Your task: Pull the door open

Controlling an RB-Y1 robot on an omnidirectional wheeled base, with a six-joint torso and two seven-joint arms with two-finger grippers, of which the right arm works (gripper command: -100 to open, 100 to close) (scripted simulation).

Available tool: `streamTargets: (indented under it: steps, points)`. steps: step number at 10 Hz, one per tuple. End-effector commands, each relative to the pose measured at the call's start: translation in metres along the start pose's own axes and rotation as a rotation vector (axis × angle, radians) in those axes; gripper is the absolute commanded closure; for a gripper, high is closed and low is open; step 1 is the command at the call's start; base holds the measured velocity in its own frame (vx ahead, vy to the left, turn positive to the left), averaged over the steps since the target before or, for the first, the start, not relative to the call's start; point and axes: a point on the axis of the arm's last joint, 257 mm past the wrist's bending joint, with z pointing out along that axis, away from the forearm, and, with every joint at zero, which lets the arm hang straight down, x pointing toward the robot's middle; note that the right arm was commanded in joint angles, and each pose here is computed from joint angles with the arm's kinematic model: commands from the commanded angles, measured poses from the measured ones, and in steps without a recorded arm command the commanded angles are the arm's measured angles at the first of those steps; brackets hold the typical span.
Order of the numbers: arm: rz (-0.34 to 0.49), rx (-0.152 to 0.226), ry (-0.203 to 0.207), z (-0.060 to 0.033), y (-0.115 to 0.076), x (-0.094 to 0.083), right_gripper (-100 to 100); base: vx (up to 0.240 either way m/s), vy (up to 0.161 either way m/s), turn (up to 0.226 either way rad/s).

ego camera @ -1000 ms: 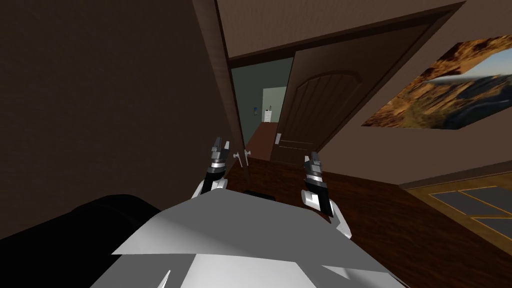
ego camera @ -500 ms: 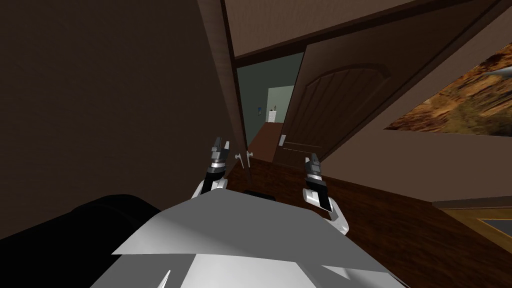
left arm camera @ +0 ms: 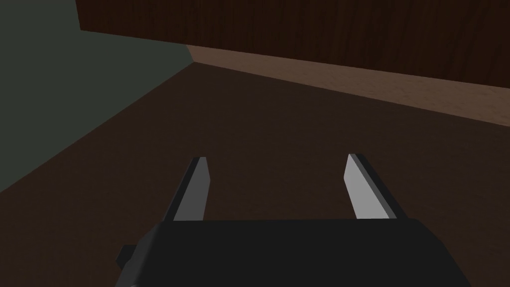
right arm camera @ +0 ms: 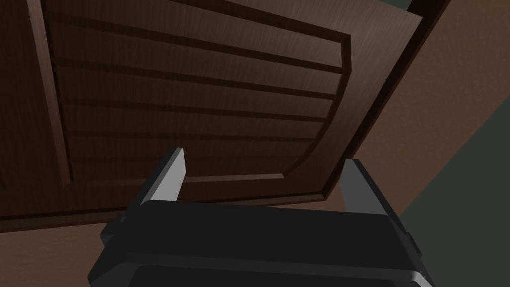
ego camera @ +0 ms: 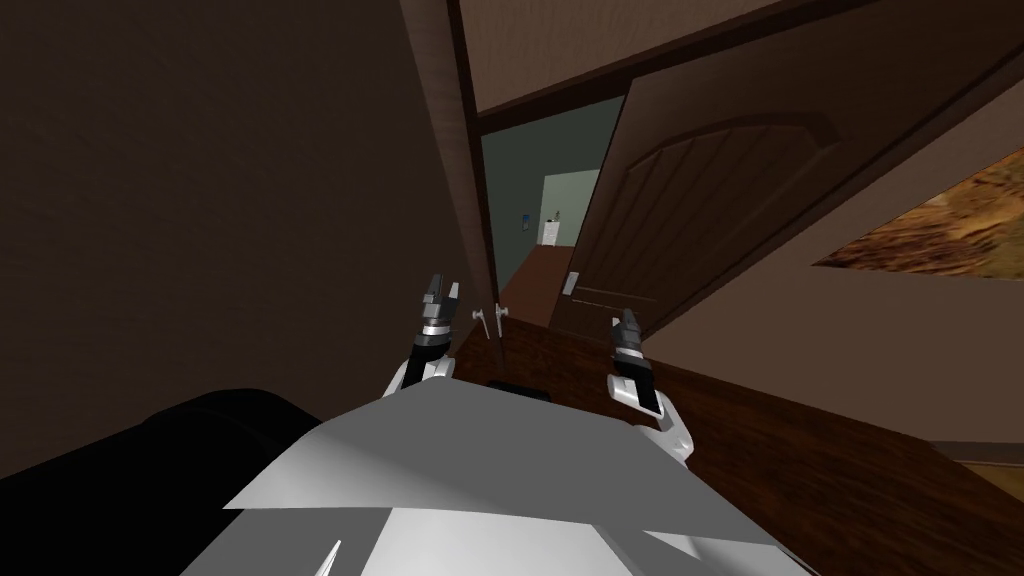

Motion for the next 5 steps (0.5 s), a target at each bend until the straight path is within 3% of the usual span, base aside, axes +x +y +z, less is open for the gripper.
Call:
streamTargets:
  steps: [1, 2, 3, 4, 5]
  points:
    - [-0.001, 0.019, -0.006, 0.0009, -0.01, -0.005, -100, 0.041, -0.009, 0.078]
    - [-0.003, 0.024, -0.016, 0.0076, -0.016, -0.013, -100, 0.045, -0.01, 0.152]
    - [-0.003, 0.043, -0.017, 0.0044, -0.025, -0.013, -100, 0.045, -0.011, 0.063]
    - [-0.004, 0.049, -0.029, 0.011, -0.03, -0.022, -100, 0.059, -0.001, 0.119]
    - [-0.004, 0.068, -0.03, 0.0077, -0.039, -0.022, -100, 0.047, -0.01, 0.073]
